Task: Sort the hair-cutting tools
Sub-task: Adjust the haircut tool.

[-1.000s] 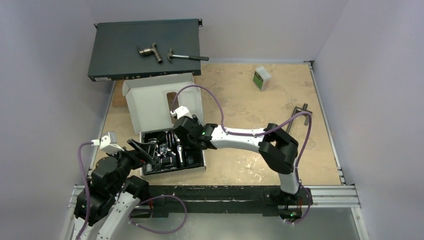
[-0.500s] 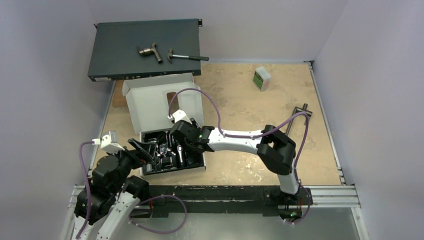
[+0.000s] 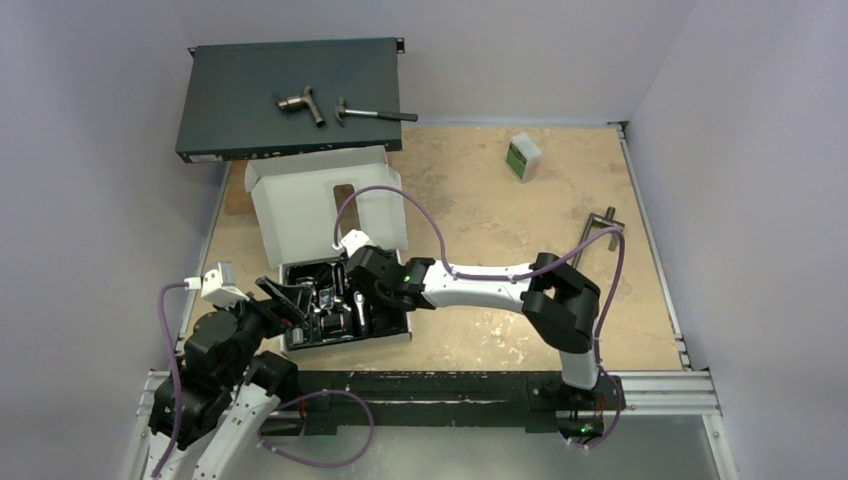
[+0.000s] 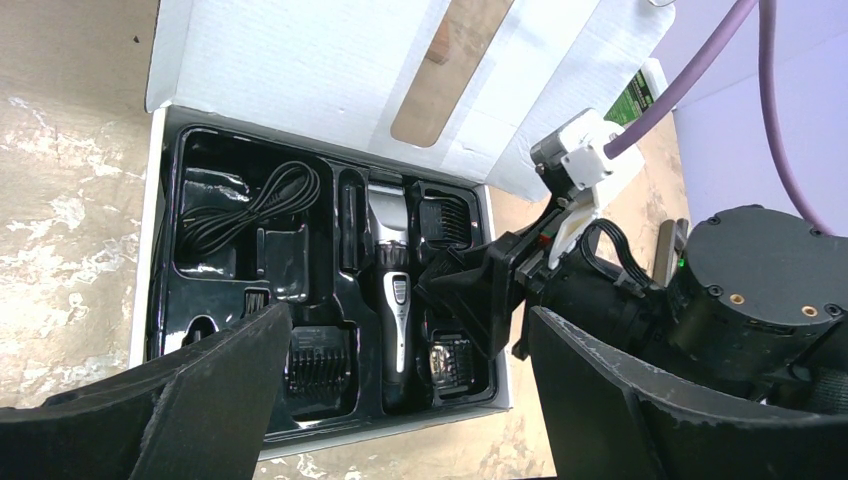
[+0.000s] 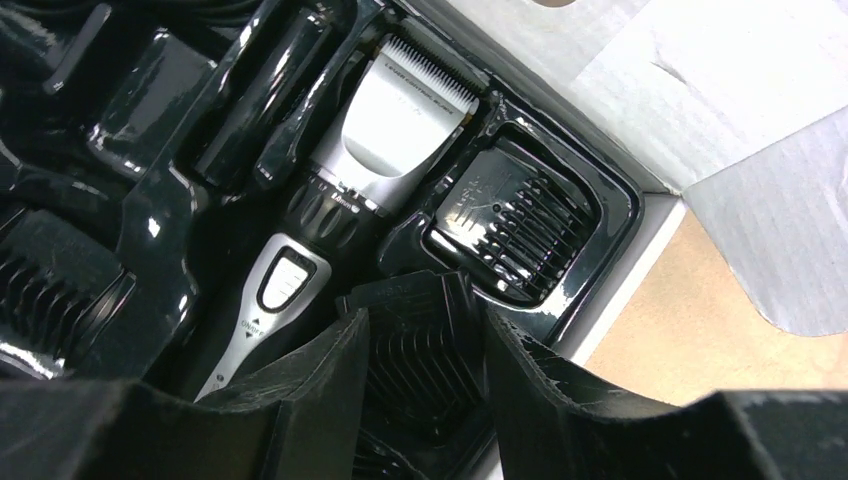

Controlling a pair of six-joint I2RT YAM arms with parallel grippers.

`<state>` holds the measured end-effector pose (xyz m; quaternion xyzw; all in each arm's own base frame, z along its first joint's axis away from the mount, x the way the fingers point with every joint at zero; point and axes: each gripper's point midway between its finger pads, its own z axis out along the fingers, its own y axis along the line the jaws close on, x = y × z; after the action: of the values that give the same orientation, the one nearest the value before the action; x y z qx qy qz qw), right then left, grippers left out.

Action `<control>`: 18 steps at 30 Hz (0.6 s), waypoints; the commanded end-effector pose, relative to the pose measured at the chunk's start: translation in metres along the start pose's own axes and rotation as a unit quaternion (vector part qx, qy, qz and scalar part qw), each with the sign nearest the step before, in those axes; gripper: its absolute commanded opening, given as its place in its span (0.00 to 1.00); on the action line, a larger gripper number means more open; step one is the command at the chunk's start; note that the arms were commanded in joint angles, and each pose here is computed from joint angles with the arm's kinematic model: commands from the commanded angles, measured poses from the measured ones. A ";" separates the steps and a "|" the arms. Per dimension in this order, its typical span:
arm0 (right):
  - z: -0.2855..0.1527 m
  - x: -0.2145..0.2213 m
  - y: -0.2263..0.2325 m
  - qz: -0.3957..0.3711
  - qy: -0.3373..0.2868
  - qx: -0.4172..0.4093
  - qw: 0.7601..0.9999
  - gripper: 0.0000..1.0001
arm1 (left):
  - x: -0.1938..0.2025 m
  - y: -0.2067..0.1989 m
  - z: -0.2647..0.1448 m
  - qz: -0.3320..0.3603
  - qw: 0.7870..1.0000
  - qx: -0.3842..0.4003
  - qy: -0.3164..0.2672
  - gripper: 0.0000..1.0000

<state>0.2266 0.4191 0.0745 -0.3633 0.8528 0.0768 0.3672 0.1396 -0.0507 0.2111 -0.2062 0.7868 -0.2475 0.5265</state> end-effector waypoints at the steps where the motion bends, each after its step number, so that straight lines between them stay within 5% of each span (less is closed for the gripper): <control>1: -0.021 -0.019 0.015 -0.007 -0.032 -0.061 0.998 0.43 | -0.004 -0.001 0.001 -0.002 1.000 -0.003 -0.005 0.88; 4: -0.026 -0.019 0.017 -0.015 -0.035 -0.074 0.997 0.42 | -0.004 -0.001 0.001 -0.002 1.000 -0.003 -0.005 0.88; 11: -0.041 -0.045 0.002 0.044 -0.067 -0.039 0.996 0.61 | -0.004 0.000 0.002 -0.003 1.000 -0.008 -0.007 0.88; 18: -0.024 -0.046 0.001 0.076 -0.051 -0.023 0.996 0.62 | -0.004 0.001 0.002 -0.003 1.000 -0.010 -0.004 0.88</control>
<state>0.2201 0.4268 0.1086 -0.3409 0.8505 0.1329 0.3779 0.1398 -0.0494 0.2106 -0.2085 0.7868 -0.2444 0.5270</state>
